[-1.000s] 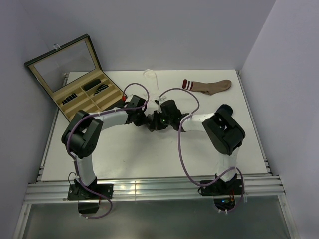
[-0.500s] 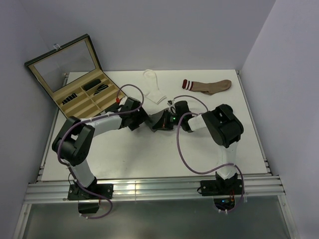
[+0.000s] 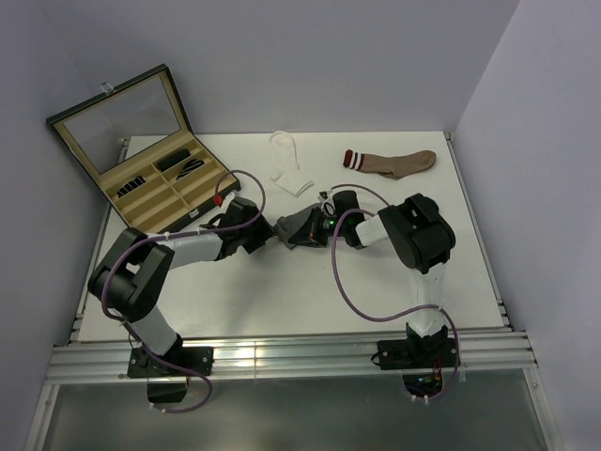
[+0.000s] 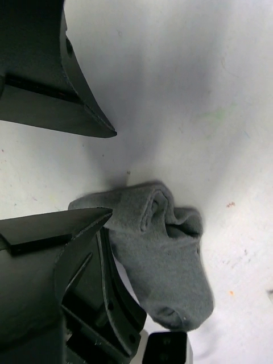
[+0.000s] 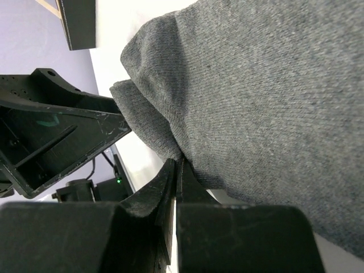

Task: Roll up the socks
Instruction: Roll the sock at the center of the board.

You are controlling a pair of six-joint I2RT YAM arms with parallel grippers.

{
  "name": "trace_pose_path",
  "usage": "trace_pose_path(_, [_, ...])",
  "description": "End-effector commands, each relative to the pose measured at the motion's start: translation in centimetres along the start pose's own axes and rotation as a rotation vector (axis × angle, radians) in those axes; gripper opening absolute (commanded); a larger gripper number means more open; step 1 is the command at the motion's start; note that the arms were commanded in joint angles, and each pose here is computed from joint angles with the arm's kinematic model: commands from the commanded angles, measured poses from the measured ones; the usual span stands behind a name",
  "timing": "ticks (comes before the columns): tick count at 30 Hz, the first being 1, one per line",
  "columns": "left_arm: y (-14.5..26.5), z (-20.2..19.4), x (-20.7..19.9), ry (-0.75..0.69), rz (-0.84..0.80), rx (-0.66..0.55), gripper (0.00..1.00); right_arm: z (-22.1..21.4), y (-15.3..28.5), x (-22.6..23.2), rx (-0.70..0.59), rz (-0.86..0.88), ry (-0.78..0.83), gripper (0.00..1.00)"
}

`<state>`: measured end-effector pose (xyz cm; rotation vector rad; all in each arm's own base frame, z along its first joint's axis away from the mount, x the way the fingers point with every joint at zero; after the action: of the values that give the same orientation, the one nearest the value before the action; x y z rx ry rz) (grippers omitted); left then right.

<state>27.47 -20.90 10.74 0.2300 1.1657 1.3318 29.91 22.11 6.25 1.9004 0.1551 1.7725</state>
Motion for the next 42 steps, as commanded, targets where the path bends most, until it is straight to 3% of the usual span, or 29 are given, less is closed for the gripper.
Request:
trace_pose_path(1, [-0.2, 0.5, -0.9, -0.009, -0.087, -0.04, 0.57, -0.7, -0.2, -3.1, 0.022, -0.127, -0.088, 0.0])
trace_pose_path(10, [-1.7, 0.1, -1.0, -0.015, -0.132, -0.032, 0.56, -0.5, -0.4, -3.1, 0.025, -0.134, -0.089, 0.01])
trace_pose_path(25, [-3.9, -1.1, 0.4, -0.039, -0.007, 0.029, 0.27, -0.2, -0.2, -2.8, 0.021, -0.169, -0.054, 0.08])
trace_pose_path(28, [-4.3, -1.4, 0.4, -0.058, 0.039, 0.041, 0.19, -0.1, 0.1, -2.2, 0.009, -0.193, -0.019, 0.15])
trace_pose_path(32, [-4.6, -1.6, 0.2, -0.083, 0.072, 0.054, 0.0, -0.2, 0.6, -1.1, -0.012, -0.239, 0.058, 0.35])
trace_pose_path(35, [-4.4, -1.4, -0.1, -0.104, 0.091, 0.054, 0.0, -0.3, 1.0, 0.5, -0.04, -0.28, 0.155, 0.45])
trace_pose_path(42, [-3.9, -1.3, -0.9, -0.146, 0.118, 0.054, 0.0, -1.5, 2.6, 4.7, -0.186, -0.398, 0.423, 0.51])
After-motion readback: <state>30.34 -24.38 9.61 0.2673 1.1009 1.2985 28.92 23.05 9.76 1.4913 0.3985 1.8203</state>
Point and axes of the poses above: each gripper's point midway between its finger pads, its own y axis back along the fingers, its own x axis along the line the jaws close on, z = x × y, the point moved 10 cm from there along y, back along the fingers, and after that the axes turned 10 degrees about -y, right-handed, at the moved point
